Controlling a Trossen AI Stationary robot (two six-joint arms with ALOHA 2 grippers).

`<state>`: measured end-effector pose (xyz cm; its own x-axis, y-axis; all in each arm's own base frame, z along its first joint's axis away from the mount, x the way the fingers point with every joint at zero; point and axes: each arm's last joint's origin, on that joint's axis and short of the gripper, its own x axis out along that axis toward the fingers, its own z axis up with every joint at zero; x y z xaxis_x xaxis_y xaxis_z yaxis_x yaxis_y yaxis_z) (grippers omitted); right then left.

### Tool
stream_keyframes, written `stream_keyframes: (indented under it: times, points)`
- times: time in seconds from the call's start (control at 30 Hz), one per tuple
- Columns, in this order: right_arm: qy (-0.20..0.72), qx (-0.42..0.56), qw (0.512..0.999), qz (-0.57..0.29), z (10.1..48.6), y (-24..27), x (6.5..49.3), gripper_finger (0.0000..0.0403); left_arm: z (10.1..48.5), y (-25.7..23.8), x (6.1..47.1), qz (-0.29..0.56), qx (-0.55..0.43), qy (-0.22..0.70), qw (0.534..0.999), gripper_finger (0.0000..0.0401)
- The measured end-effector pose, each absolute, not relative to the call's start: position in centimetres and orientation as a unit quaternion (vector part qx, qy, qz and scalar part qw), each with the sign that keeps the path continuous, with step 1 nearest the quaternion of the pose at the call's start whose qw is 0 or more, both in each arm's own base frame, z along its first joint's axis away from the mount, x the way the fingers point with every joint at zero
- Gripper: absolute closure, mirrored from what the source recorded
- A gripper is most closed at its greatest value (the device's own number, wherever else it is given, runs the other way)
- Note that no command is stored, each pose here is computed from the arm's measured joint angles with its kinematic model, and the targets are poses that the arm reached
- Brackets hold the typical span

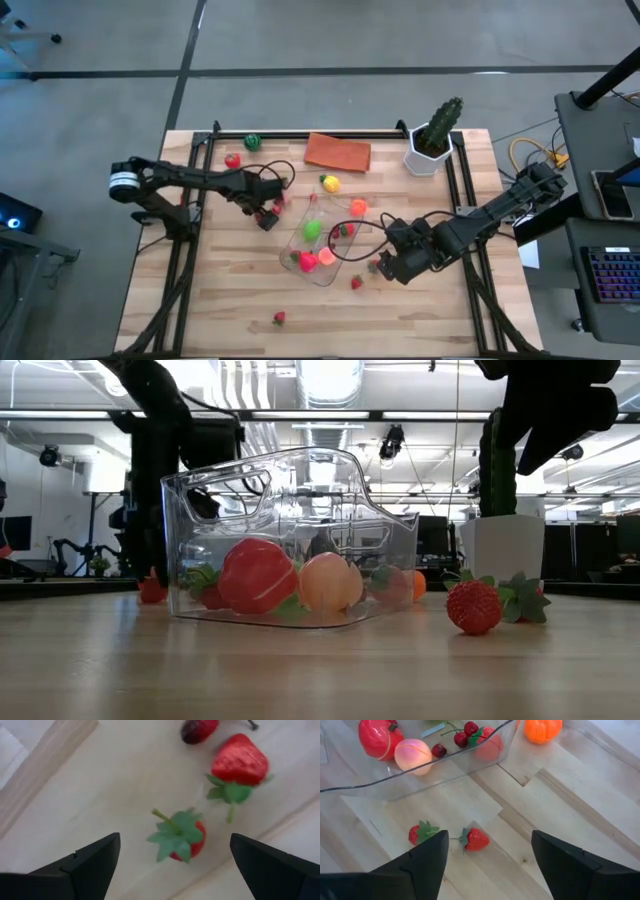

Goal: Pick and placing Produce into tupperware
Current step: Put the strawberry into the transparent bin

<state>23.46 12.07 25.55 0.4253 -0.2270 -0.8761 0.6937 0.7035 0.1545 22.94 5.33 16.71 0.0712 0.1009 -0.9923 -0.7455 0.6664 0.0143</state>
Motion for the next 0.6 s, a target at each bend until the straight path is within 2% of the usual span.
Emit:
stream_keyframes:
  times: [0.23, 0.6]
  points:
    - [0.453, 0.257, 0.804, -0.287, 25.53, 12.05, 23.46, 0.0133, 16.01, 5.78, 22.5, 0.305, -0.269, 0.614, 0.677, 0.0103]
    - [0.446, 0.257, 0.806, -0.293, 25.53, 12.0, 23.49, 0.0138, 15.93, 5.9, 23.12, 0.297, -0.277, 0.591, 0.697, 0.0177]
